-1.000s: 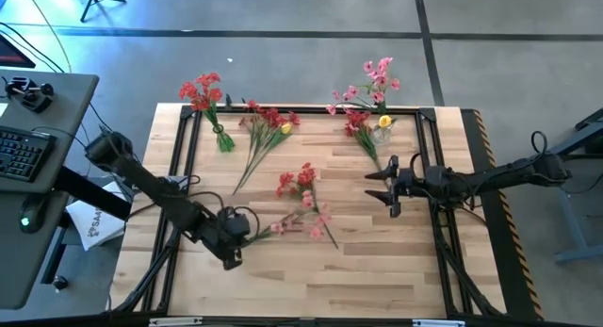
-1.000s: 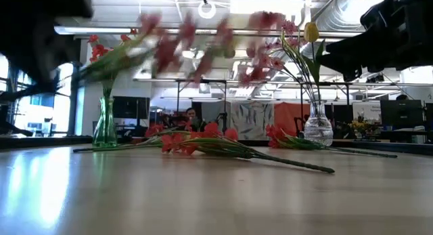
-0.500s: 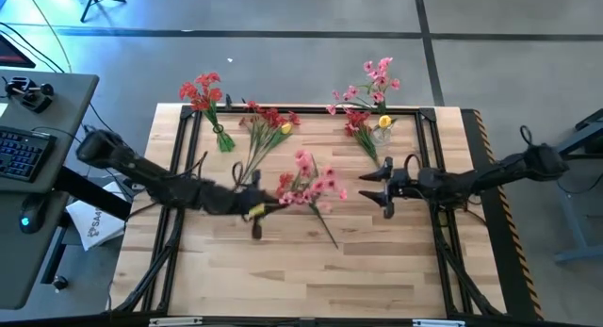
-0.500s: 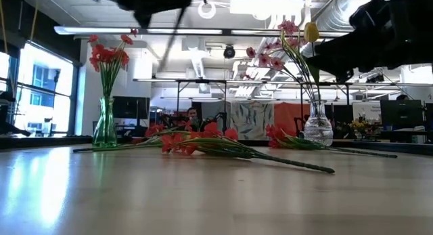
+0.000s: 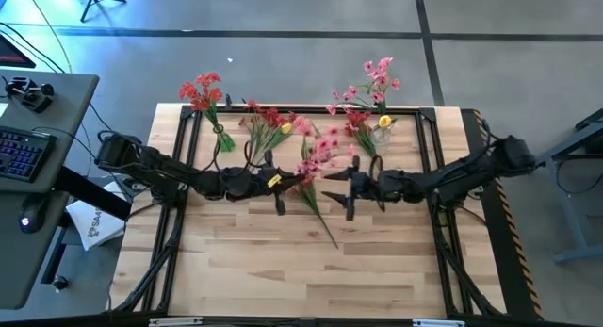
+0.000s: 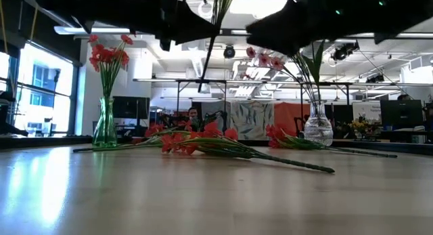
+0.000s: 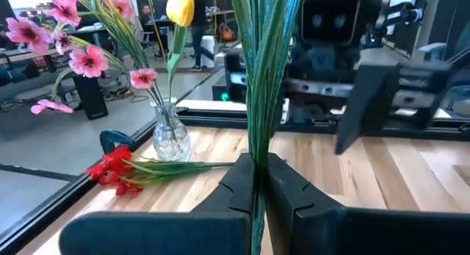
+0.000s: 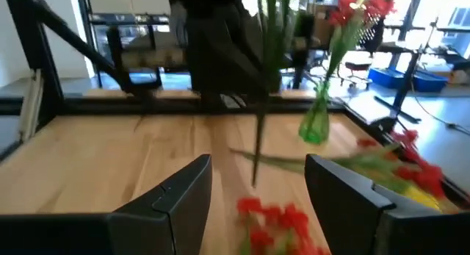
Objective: Sort flowers into vase by color
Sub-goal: Put the pink flowers into the transparent vase
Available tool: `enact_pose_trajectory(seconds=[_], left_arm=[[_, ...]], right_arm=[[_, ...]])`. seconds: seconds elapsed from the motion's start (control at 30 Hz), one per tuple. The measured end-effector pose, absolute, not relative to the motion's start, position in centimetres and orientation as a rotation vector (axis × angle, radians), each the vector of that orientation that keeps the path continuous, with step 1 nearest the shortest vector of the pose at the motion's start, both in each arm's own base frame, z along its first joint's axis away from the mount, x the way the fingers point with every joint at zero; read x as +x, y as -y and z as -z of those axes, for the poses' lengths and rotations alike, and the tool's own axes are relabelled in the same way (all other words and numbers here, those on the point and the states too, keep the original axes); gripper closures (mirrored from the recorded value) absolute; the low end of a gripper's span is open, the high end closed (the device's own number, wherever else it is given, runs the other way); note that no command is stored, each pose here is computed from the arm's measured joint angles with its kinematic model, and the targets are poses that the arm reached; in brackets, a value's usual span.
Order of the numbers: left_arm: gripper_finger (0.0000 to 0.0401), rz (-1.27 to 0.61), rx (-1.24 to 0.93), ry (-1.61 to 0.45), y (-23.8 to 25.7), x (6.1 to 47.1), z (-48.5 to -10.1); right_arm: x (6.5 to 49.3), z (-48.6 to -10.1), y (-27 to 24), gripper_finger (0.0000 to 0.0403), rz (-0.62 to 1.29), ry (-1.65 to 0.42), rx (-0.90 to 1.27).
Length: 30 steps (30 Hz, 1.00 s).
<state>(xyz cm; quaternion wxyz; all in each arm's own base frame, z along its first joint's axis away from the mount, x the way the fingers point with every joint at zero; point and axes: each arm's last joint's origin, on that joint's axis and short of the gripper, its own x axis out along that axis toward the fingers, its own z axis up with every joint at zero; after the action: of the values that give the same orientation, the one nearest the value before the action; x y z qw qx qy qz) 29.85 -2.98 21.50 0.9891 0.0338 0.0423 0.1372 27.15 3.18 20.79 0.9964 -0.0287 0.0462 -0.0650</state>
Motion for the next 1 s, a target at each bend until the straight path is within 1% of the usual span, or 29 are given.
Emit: enact_pose_trajectory(seconds=[0.2,0.4,0.47,0.57,0.7,0.83,0.87,1.0], left_arm=[[0.04,-0.304,0.07,-0.092,3.3,29.8,-21.4],[0.04,-0.309,0.065,-0.094,3.3,29.8,-21.4],[0.04,-0.308,0.064,-0.095,3.3,29.8,-21.4],[0.04,-0.306,0.058,-0.095,3.3,29.8,-21.4],[0.0395,-0.306,0.057,-0.1,3.3,29.8,-21.3],[0.0357,-0.301,0.051,-0.14,3.3,29.7,-21.0],[0.0343,-0.284,0.056,-0.159,3.3,29.7,-20.8],[0.0298,-0.221,0.049,-0.24,3.5,29.6,-20.0]], right_arm=[[30.3,-23.3,-3.5,0.0188,0.17,-0.018,-0.003],[32.9,-23.8,-3.9,0.0189,0.172,-0.031,-0.051],[33.5,-24.0,-4.0,0.0198,0.172,-0.034,-0.061],[33.9,-24.0,-4.0,0.0229,0.174,-0.036,-0.075],[33.7,-24.2,-3.6,0.03,0.185,-0.046,-0.08],[33.4,-24.2,-3.0,0.0383,0.193,-0.096,-0.111],[33.1,-24.3,-2.8,0.0392,0.204,-0.129,-0.127],[30.6,-26.2,-1.4,0.0391,0.36,-0.238,-0.153]])
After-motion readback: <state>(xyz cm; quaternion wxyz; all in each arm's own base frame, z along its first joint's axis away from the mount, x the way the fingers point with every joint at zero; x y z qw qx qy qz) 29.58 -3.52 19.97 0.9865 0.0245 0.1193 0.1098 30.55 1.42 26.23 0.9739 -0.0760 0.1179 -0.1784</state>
